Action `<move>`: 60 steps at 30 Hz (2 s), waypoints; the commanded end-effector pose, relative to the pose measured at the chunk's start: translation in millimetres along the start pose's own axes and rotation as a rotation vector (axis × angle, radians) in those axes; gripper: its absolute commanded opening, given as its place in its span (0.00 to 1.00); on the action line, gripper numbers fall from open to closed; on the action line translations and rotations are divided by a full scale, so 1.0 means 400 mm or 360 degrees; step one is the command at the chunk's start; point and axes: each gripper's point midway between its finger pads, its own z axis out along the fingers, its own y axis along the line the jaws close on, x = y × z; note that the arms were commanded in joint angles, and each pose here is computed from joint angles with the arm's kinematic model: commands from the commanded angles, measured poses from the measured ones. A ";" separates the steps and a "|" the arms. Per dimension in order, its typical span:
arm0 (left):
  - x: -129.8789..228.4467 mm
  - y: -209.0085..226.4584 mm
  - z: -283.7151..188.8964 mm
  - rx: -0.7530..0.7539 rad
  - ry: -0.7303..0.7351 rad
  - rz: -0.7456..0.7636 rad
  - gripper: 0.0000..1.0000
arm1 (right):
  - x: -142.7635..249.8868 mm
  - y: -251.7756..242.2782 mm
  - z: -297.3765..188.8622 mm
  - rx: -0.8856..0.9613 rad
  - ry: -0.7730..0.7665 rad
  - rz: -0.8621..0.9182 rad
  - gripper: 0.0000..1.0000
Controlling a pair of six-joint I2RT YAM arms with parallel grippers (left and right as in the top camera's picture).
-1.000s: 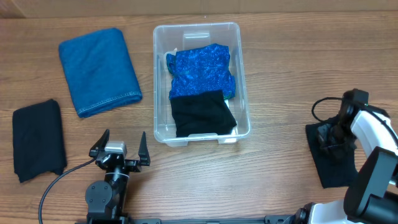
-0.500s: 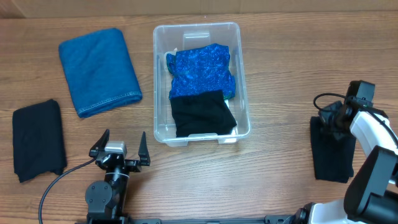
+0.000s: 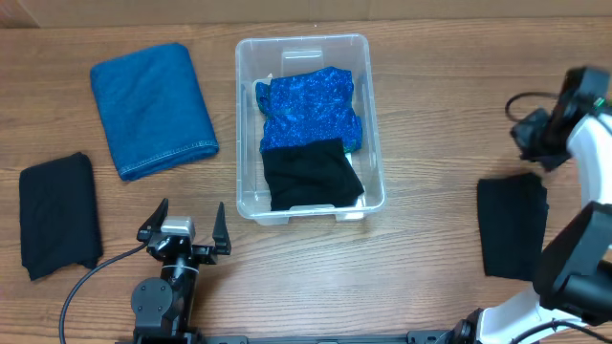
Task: Pack container
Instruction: 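Grasp the right black cloth with the right gripper and lift it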
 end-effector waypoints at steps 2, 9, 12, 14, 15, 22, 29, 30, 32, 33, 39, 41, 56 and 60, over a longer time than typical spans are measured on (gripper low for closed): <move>0.000 -0.001 -0.001 0.0002 -0.0007 0.0030 1.00 | 0.033 -0.086 -0.116 0.0307 0.0102 0.0099 0.04; 0.000 -0.001 -0.001 0.0002 -0.0007 0.0030 1.00 | 0.213 -0.269 -0.058 0.0871 0.0294 0.0676 0.04; 0.000 -0.001 -0.001 0.0002 -0.0007 0.0030 1.00 | 0.290 -0.278 0.045 0.0792 0.0412 0.0721 0.04; 0.000 -0.001 -0.001 0.0002 -0.0007 0.0030 1.00 | 0.305 -0.274 0.066 0.0758 0.0436 0.0734 0.04; 0.000 -0.001 -0.001 0.0002 -0.0007 0.0030 1.00 | 0.304 -0.274 0.070 0.0753 0.0428 0.0734 0.04; 0.000 -0.001 -0.001 0.0002 -0.0007 0.0030 1.00 | 0.279 -0.256 0.141 0.0608 0.0311 0.0737 0.05; 0.000 -0.001 -0.001 0.0002 -0.0007 0.0030 1.00 | 0.225 -0.193 0.186 0.0355 0.0223 0.0607 0.05; 0.000 -0.001 -0.001 0.0002 -0.0007 0.0030 1.00 | 0.209 -0.160 0.194 0.0240 0.0214 0.0548 0.05; 0.000 -0.001 -0.001 0.0002 -0.0007 0.0030 1.00 | 0.179 -0.116 0.202 0.0096 0.0173 0.0500 0.07; 0.000 -0.001 -0.001 0.0003 -0.0007 0.0030 1.00 | 0.158 -0.097 0.204 0.0035 0.0131 0.0500 0.07; 0.000 -0.001 -0.001 0.0002 -0.0007 0.0030 1.00 | 0.041 0.048 0.150 -0.0368 -0.0030 0.0185 0.15; 0.000 -0.001 -0.001 0.0002 -0.0007 0.0030 1.00 | -0.002 0.055 0.079 -0.0315 -0.0036 0.0126 0.15; 0.000 -0.001 -0.001 0.0002 -0.0007 0.0030 1.00 | 0.072 -0.241 0.034 0.0178 0.0340 0.0141 0.99; 0.000 -0.001 -0.001 0.0002 -0.0007 0.0030 1.00 | 0.079 -0.247 0.098 0.0131 0.0286 -0.0002 1.00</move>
